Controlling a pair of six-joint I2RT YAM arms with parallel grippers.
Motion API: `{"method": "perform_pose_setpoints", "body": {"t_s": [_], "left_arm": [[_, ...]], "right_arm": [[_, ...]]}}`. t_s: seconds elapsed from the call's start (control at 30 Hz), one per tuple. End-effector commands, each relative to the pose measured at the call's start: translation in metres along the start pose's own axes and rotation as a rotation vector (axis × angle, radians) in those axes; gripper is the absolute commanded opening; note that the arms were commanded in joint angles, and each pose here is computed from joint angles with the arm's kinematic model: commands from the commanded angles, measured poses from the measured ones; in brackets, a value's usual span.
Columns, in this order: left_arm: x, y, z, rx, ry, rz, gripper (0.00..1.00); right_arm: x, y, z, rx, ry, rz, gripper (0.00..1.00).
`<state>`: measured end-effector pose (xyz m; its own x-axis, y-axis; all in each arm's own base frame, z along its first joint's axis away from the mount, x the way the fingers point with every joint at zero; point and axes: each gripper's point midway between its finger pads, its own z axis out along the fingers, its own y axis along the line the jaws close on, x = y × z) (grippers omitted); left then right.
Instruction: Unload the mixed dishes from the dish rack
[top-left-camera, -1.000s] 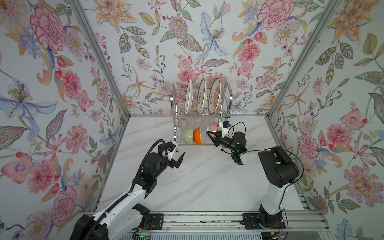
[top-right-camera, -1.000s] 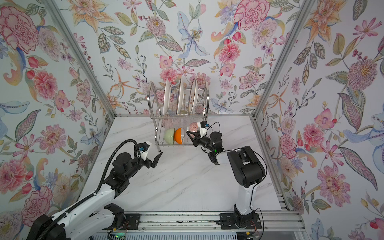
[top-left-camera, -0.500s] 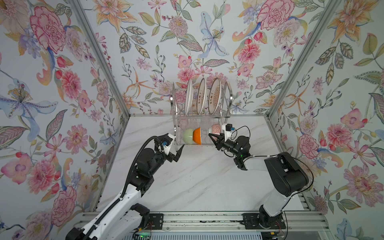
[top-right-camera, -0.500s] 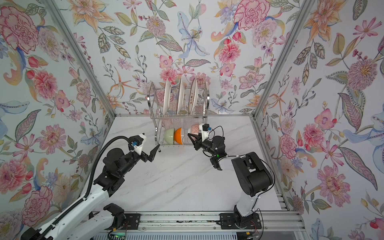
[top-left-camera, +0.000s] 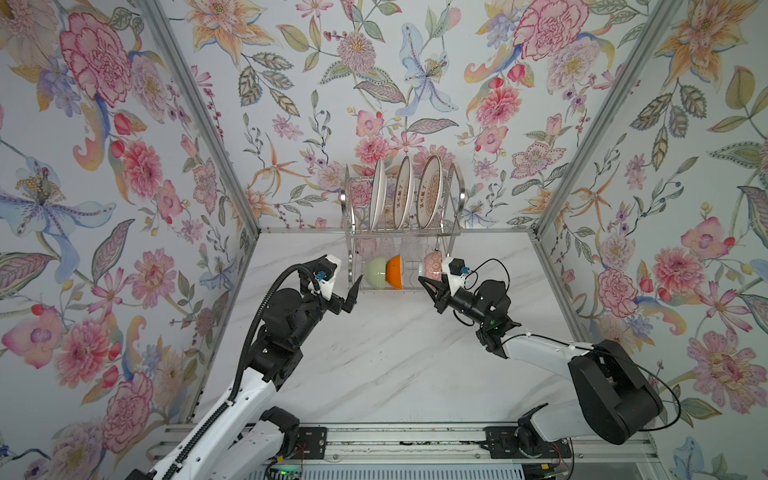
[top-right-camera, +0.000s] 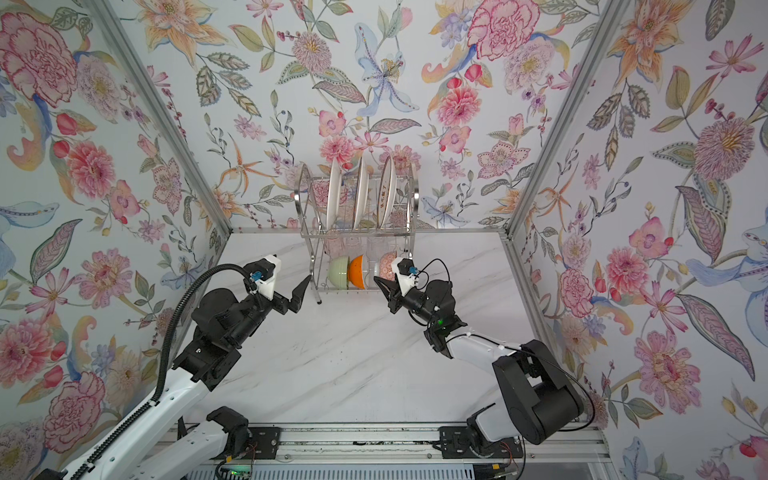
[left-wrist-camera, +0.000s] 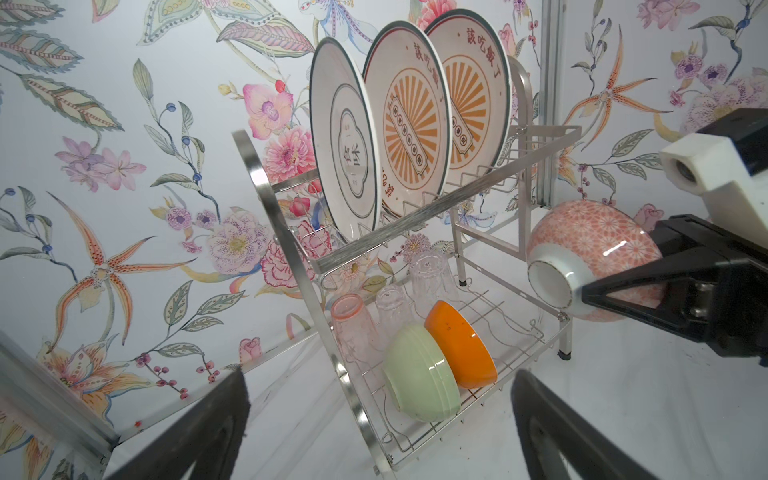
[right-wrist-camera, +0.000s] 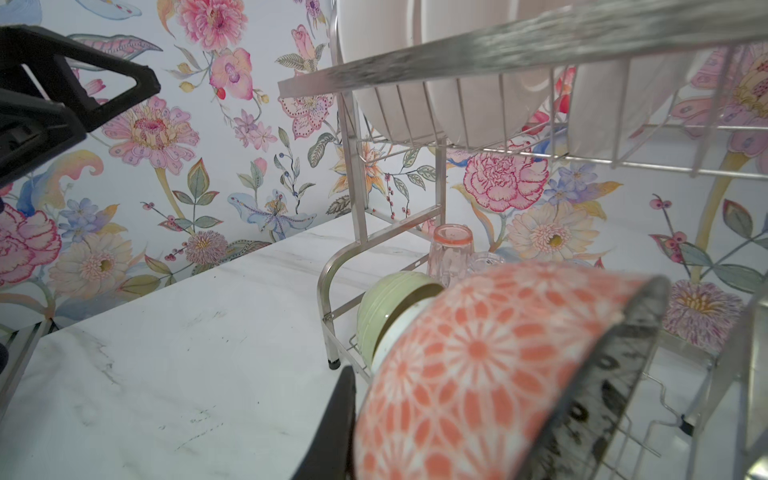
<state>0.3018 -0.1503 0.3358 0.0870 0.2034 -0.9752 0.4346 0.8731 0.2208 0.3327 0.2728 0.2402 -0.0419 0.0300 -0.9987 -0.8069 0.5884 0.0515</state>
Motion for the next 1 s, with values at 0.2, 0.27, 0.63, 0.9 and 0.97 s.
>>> {"method": "perform_pose_setpoints", "body": {"t_s": [0.2, 0.27, 0.63, 0.9, 0.97], "left_arm": [[0.022, 0.037, -0.009, -0.168, 0.127, -0.035, 0.99], [0.036, 0.042, -0.009, -0.183, 0.181, -0.031, 0.99], [0.072, 0.077, -0.007, -0.241, 0.287, -0.066, 0.99], [0.104, 0.105, -0.006, -0.288, 0.397, -0.15, 0.99], [0.108, 0.11, -0.006, -0.294, 0.401, -0.16, 0.99]], "right_arm": [[0.011, 0.029, -0.011, -0.038, 0.136, -0.194, 0.0], [0.013, 0.039, -0.009, -0.066, 0.167, -0.232, 0.0], [0.042, 0.099, 0.011, -0.258, 0.343, -0.449, 0.0], [0.073, 0.12, 0.03, -0.332, 0.474, -0.589, 0.0], [0.077, 0.127, 0.035, -0.356, 0.478, -0.606, 0.0]]}}
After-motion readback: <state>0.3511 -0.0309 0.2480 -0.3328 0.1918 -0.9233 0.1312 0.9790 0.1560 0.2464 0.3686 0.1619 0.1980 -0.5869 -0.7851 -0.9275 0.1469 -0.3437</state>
